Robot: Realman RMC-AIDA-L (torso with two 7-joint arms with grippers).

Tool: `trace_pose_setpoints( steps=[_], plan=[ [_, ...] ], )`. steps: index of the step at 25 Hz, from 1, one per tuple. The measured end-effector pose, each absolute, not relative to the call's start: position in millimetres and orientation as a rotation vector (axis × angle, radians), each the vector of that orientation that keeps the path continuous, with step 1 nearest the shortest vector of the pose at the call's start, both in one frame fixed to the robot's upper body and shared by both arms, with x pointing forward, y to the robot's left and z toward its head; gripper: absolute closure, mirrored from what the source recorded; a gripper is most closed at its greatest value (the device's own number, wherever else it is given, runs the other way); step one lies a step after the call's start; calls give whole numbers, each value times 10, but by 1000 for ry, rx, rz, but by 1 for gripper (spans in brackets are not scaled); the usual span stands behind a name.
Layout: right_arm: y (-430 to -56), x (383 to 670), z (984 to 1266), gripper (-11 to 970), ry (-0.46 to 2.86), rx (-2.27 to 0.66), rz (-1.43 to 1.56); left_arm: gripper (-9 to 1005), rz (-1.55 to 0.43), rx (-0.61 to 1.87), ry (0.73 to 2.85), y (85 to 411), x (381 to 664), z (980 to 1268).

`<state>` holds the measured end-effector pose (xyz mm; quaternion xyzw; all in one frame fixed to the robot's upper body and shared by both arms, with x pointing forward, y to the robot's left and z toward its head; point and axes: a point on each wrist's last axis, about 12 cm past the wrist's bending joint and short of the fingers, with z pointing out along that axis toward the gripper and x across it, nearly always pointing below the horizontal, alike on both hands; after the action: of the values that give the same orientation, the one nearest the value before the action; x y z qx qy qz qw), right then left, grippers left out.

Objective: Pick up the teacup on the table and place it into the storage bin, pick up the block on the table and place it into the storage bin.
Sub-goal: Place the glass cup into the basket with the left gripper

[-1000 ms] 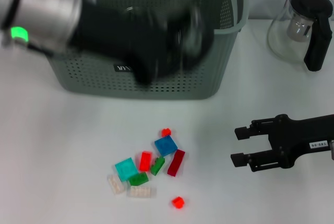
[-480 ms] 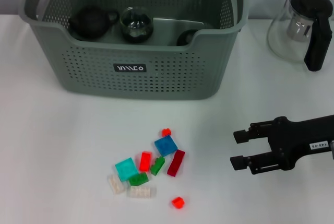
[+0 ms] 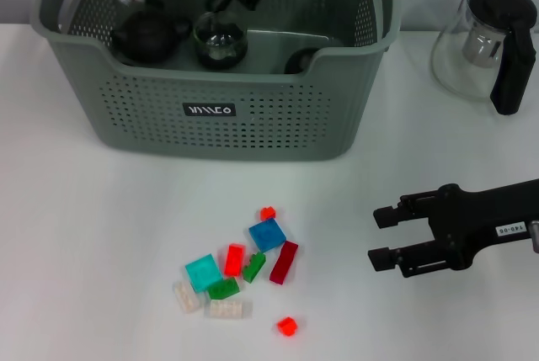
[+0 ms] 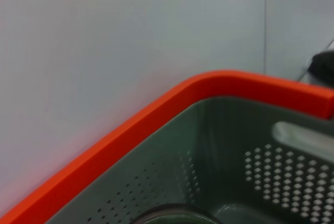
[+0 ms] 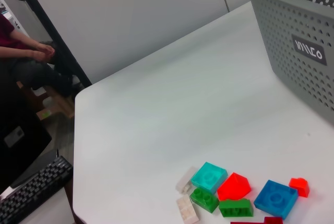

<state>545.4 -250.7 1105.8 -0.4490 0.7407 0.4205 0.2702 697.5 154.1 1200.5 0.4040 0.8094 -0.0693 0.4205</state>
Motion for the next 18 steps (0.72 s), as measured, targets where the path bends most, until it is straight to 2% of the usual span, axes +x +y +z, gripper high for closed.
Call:
trace_pose_setpoints(
  steps=[7,18],
  plan=[
    [-2502,5467,11070,183,1992,-1210,1131,956,-46,1058,2031,1350,6993,11796],
    [-2494,5467,11051,183,2011,-1210,1124,953,4,1086,2033,1304,6962,11639]
  ],
)
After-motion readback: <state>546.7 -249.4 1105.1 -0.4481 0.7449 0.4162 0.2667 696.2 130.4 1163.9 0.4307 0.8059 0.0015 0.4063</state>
